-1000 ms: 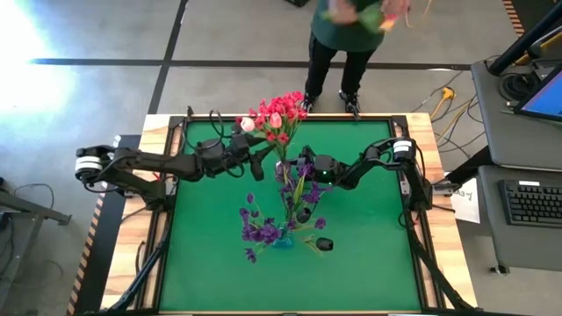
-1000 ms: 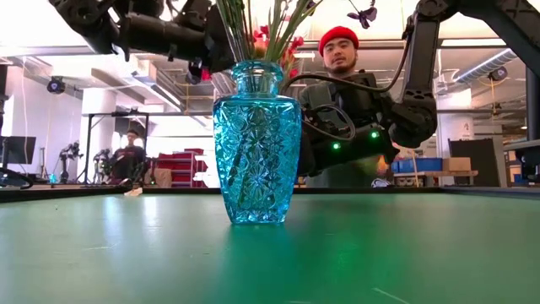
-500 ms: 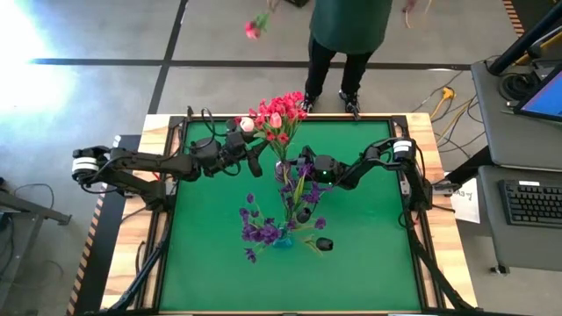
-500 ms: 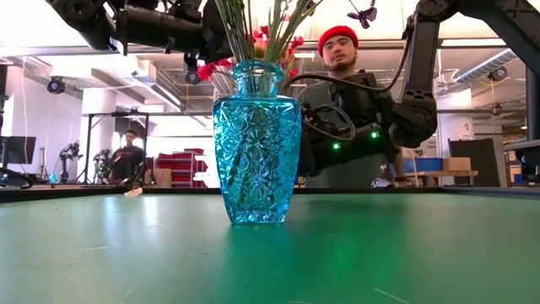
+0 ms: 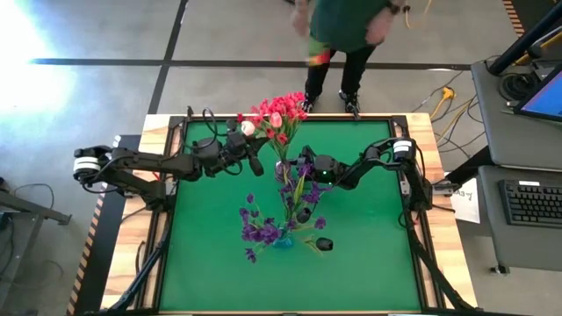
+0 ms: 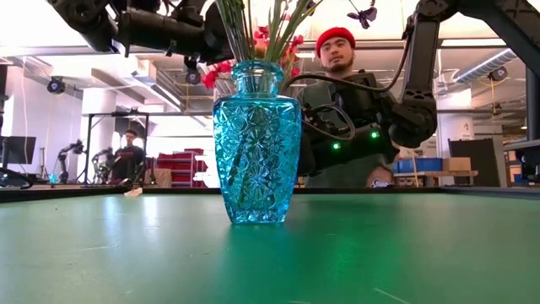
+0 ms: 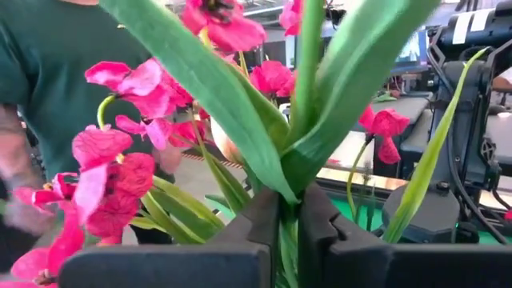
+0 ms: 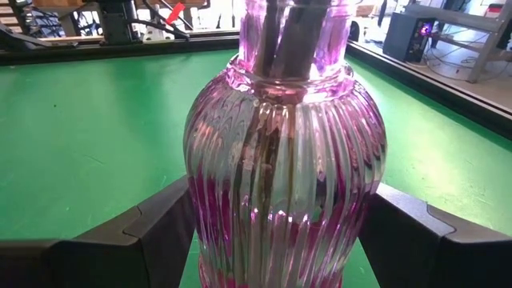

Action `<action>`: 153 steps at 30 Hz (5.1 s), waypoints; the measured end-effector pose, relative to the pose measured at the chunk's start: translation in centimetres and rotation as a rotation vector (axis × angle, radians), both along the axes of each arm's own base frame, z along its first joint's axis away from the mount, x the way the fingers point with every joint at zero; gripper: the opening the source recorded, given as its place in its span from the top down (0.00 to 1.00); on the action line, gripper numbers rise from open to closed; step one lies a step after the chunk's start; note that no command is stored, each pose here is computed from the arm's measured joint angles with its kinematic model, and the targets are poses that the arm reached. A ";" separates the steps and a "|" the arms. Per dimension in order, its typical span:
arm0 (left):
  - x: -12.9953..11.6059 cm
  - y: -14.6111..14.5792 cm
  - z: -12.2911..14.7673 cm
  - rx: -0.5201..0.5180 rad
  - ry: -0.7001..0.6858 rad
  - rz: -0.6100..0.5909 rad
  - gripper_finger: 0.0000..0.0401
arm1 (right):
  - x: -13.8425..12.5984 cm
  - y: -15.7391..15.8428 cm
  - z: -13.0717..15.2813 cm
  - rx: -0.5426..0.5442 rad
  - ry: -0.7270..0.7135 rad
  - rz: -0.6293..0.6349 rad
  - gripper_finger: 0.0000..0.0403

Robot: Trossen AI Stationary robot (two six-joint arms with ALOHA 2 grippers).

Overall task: Sort flowers into vase by color
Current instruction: Put the pink tulip into the purple vase, then return to Home Position

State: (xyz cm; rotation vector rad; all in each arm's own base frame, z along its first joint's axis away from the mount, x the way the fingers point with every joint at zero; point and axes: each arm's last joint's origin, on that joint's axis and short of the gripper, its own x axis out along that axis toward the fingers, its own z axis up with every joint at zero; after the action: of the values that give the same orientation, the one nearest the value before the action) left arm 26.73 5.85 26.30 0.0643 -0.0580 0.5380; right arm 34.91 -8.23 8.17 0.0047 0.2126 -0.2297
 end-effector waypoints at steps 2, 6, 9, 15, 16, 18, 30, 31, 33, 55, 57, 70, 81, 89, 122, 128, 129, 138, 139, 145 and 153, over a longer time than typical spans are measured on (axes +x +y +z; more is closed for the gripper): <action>0.0 0.0 0.0 -0.002 0.001 0.000 1.00 | 0.0 0.0 0.0 0.000 0.000 0.000 0.29; 0.1 -0.2 0.3 0.002 -0.032 -0.061 1.00 | 0.0 0.0 0.0 0.001 -0.001 0.000 0.29; 0.1 -0.2 0.3 -0.018 -0.043 -0.084 1.00 | 0.0 0.0 0.0 0.006 -0.002 -0.002 0.29; 0.1 -0.1 0.0 -0.054 -0.022 -0.055 1.00 | 0.0 0.0 0.0 0.005 -0.002 -0.001 0.29; 0.1 -0.1 0.0 -0.054 -0.020 -0.056 1.00 | 0.0 0.0 0.0 0.005 -0.001 -0.001 0.29; 0.1 -0.2 0.0 -0.053 -0.024 -0.058 1.00 | 0.0 0.0 0.0 0.005 -0.002 -0.001 0.29; 0.4 -0.3 0.4 -0.051 -0.018 -0.071 1.00 | 0.0 0.0 0.0 0.005 -0.002 -0.001 0.29; 0.4 -0.3 0.4 -0.048 -0.019 -0.073 1.00 | 0.0 0.0 0.0 0.006 -0.002 -0.001 0.29; 0.4 -0.3 0.4 -0.048 -0.014 -0.072 1.00 | 0.0 0.0 0.0 0.008 -0.003 -0.001 0.29; 0.4 -0.5 -0.3 -0.063 0.045 -0.094 0.65 | 0.1 0.3 0.2 0.034 -0.008 0.002 0.25; 0.4 -0.5 -0.4 -0.065 0.056 -0.081 0.61 | 0.0 0.3 0.1 0.054 -0.005 -0.002 0.22; -0.4 -1.1 -0.3 -0.076 0.142 -0.096 0.53 | -0.2 0.3 0.0 0.078 0.028 -0.008 0.13; -1.3 -1.8 -0.7 -0.096 0.254 -0.106 0.53 | -0.6 0.3 0.2 0.077 0.048 -0.031 0.13; -3.1 -2.1 -0.2 -0.109 0.333 -0.102 0.53 | -1.9 0.6 1.5 0.069 0.053 -0.033 0.14; -13.6 -5.3 -2.4 -0.027 0.180 -0.328 0.56 | -14.7 3.6 5.6 0.050 0.013 -0.026 0.12; -15.6 -5.5 -4.7 0.058 0.051 -0.383 0.65 | -17.8 4.3 6.5 0.009 -0.112 -0.016 0.12; -15.8 -5.5 -5.1 0.059 0.041 -0.389 0.66 | -18.4 4.5 6.5 0.007 -0.141 -0.012 0.12; -17.7 -5.6 -6.4 0.089 -0.037 -0.447 0.83 | -19.8 4.9 8.1 0.005 -0.269 0.035 0.12; -17.8 -5.7 -6.3 0.092 -0.026 -0.456 0.85 | -19.9 4.9 8.3 -0.003 -0.288 0.036 0.12; -17.7 -5.7 -6.9 0.092 0.040 -0.471 0.94 | -20.3 5.1 8.9 -0.013 -0.327 0.053 0.12; -17.7 -5.6 -7.3 0.063 0.067 -0.457 1.00 | -20.8 5.2 9.4 -0.049 -0.344 0.065 0.12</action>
State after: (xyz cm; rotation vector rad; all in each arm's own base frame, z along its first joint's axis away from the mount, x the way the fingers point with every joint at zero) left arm 9.04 0.22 19.01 0.1271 -0.0233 0.0772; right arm 14.15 -3.01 17.57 -0.0110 -0.1354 -0.1662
